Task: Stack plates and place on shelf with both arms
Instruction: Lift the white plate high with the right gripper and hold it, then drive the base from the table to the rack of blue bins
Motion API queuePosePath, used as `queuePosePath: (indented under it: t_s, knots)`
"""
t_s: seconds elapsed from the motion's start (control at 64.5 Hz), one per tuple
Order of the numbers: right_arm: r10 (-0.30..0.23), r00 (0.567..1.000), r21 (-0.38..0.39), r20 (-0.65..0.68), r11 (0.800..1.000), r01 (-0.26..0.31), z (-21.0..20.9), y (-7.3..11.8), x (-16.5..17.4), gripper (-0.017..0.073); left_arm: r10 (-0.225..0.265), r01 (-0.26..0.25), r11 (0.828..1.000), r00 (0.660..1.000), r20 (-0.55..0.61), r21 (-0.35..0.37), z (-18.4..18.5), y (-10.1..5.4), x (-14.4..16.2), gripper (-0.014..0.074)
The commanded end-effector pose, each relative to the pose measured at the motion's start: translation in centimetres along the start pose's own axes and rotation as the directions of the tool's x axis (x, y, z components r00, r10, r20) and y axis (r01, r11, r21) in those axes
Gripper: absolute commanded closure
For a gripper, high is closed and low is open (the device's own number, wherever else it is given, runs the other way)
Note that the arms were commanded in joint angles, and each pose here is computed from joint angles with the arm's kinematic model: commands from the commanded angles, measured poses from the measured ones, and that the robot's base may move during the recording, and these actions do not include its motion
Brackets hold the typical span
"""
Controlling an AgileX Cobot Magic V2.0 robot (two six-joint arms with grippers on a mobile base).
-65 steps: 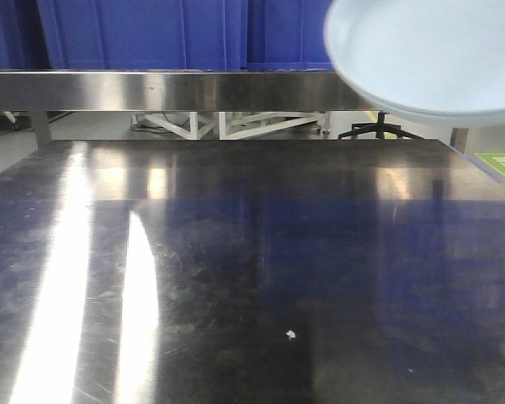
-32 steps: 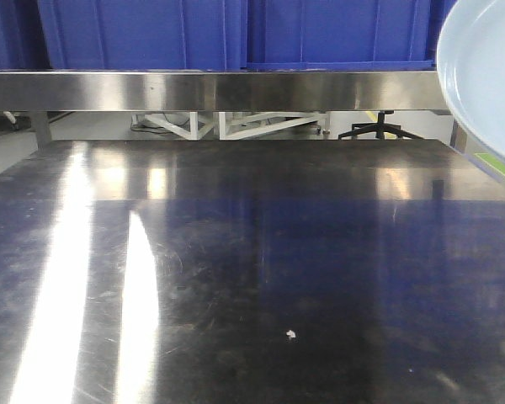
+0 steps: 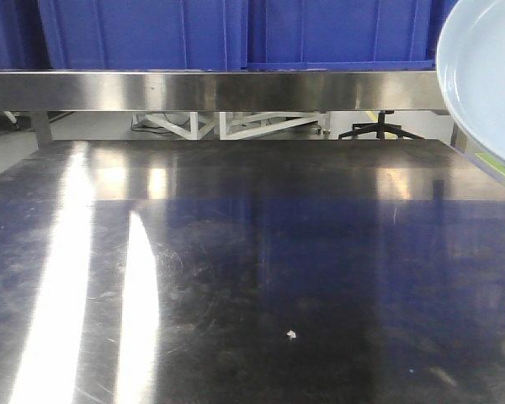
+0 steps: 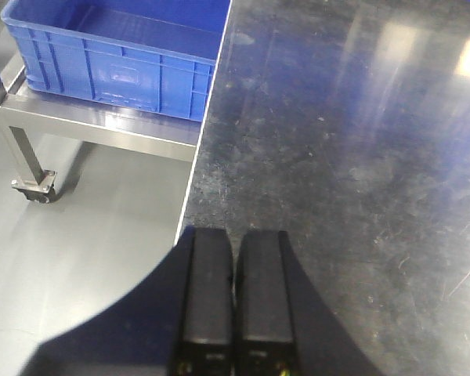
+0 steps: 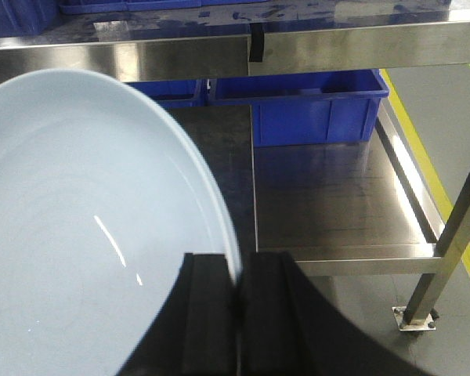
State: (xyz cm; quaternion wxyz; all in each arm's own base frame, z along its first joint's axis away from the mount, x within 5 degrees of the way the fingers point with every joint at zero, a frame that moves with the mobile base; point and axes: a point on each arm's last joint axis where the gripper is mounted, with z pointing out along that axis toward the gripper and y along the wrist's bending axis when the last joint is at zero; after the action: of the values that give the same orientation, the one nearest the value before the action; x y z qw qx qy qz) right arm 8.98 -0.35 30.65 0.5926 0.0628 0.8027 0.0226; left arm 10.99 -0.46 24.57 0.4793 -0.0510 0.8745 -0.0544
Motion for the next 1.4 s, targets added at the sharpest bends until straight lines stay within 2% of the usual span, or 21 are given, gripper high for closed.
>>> queuePosePath:
  t_s: [0.0, 1.38]
  knots:
    - [-0.008, 0.992, -0.009, 0.127, 1.000, 0.009, -0.43, 0.16, -1.82, 0.0531, -0.013, 0.012, 1.000, 0.996, 0.094, 0.017, -0.39, -0.26, -1.49, 0.0507]
    - [-0.008, 0.992, -0.009, 0.127, 1.000, 0.009, -0.43, 0.16, -1.82, 0.0531, -0.013, 0.012, 1.000, 0.996, 0.092, 0.017, -0.36, -0.26, -1.48, 0.0507]
